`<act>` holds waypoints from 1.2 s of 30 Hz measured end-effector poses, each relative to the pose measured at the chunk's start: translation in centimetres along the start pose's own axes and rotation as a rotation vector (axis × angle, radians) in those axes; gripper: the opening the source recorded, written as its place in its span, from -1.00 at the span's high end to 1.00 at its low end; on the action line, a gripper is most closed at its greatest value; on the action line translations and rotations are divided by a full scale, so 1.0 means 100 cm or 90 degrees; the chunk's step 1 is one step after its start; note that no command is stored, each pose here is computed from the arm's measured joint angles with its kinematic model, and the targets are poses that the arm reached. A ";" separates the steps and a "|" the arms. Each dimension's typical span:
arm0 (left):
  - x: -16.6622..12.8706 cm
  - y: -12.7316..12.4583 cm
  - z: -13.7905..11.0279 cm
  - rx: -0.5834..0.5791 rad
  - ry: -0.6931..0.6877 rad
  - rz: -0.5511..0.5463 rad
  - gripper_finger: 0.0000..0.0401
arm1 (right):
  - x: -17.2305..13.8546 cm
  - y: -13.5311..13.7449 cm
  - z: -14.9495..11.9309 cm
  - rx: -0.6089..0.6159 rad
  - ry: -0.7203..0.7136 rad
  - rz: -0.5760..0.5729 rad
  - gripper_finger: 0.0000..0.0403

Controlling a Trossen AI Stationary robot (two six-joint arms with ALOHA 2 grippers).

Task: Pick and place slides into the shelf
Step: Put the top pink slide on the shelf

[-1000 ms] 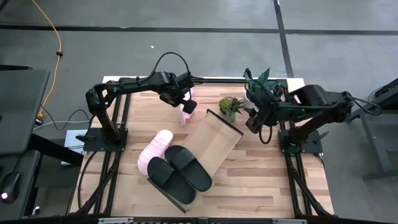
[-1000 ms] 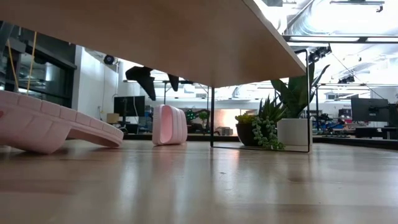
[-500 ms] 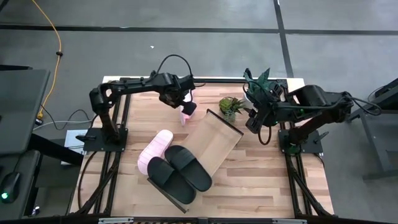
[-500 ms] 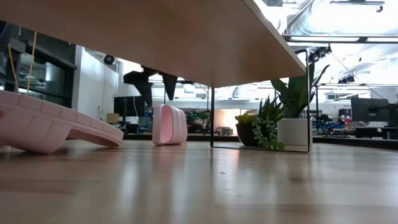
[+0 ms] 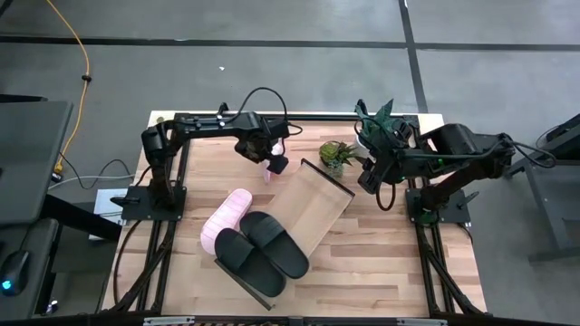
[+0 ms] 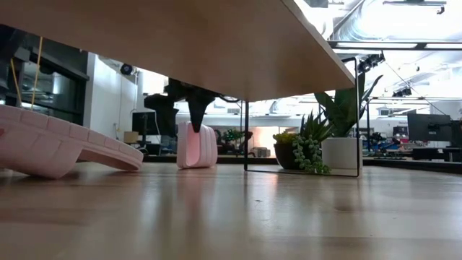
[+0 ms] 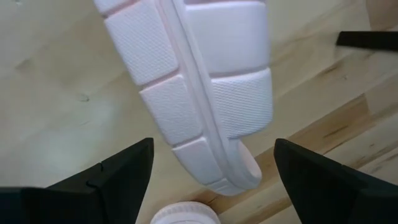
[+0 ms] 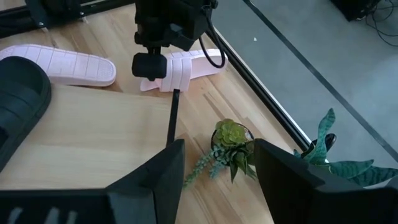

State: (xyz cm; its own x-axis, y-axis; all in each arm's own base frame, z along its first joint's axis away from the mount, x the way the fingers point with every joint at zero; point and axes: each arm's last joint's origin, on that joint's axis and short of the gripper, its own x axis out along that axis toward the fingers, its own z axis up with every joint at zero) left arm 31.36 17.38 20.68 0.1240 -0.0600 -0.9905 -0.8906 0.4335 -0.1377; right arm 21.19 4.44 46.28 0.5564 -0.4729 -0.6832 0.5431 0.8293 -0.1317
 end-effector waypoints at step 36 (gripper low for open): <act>0.000 0.000 0.004 -0.004 -0.029 0.006 0.42 | 0.000 0.000 0.000 0.003 0.000 0.000 0.09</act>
State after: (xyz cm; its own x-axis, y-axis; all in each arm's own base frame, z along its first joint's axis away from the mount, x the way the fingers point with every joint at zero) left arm 31.54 17.69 20.69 0.1343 -0.0150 -0.9908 -0.8945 0.4285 -0.1278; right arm 21.19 4.44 46.28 0.5564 -0.4732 -0.6830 0.5461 0.8278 -0.1287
